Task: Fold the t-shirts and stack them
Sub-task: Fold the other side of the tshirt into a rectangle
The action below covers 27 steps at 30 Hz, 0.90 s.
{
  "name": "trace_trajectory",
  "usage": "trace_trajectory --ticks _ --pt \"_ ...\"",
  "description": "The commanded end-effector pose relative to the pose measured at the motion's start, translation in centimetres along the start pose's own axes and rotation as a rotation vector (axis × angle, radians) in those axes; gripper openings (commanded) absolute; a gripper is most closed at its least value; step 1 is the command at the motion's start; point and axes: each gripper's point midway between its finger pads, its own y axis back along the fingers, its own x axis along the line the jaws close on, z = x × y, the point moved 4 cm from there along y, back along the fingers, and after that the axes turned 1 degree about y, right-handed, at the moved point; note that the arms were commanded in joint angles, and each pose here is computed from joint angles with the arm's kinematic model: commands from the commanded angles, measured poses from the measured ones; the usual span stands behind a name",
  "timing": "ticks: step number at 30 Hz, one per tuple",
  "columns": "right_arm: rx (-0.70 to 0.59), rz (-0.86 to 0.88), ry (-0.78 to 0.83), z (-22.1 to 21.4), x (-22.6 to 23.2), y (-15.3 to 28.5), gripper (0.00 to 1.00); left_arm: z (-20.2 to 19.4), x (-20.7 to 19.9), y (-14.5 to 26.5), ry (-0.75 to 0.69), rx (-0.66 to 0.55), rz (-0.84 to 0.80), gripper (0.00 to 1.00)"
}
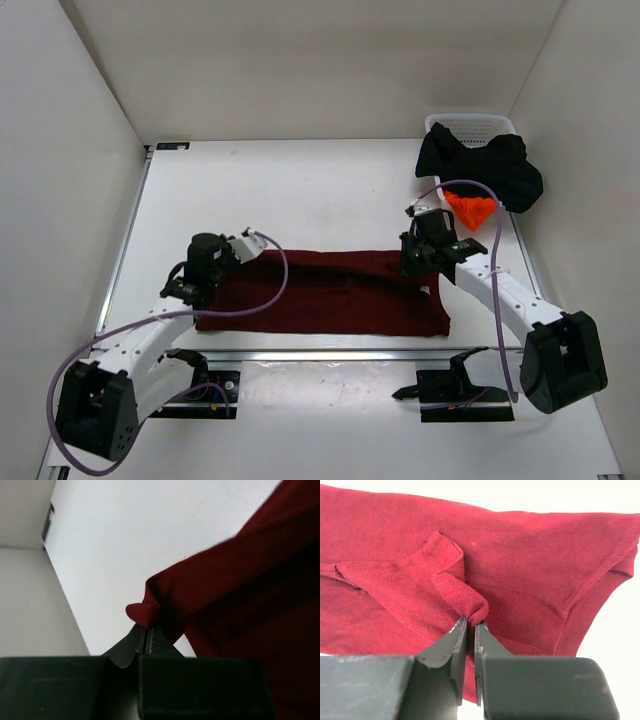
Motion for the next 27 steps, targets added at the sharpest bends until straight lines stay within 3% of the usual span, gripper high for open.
trace_trajectory --ticks 1,7,11,14,15,16,19,24,27 --pt "-0.073 0.031 0.022 1.1 0.5 0.4 0.0 0.6 -0.7 0.7 -0.165 -0.093 0.014 0.02" --pt "-0.068 0.101 0.007 -0.6 2.0 -0.3 0.0 -2.7 -5.0 1.7 -0.323 -0.095 -0.027 0.07" --pt "-0.057 0.135 -0.004 -1.4 2.3 -0.6 0.0 -3.6 -5.4 2.0 -0.361 -0.098 0.006 0.12" --pt "-0.018 0.147 0.009 -2.3 2.1 -0.4 0.11 -4.4 -5.6 2.3 -0.368 -0.084 0.0 0.4" --pt "-0.02 0.152 0.018 -2.3 2.1 -0.2 0.14 -4.3 -5.4 2.5 -0.358 -0.089 0.016 0.61" --pt "0.001 0.167 0.016 -2.8 2.1 -0.1 0.18 -4.2 -5.0 2.8 -0.338 -0.095 0.033 0.76" --pt "0.033 0.171 0.02 -4.3 1.9 0.9 0.23 -3.8 -3.5 3.7 -0.262 -0.08 0.085 0.92" --pt "0.032 0.146 -0.029 -5.9 1.1 2.7 0.25 -3.7 -0.2 5.8 0.013 0.004 0.1 0.88" --pt "-0.04 0.162 -0.044 -4.7 1.5 3.6 0.25 -2.4 0.9 6.5 0.221 0.083 -0.03 0.77"
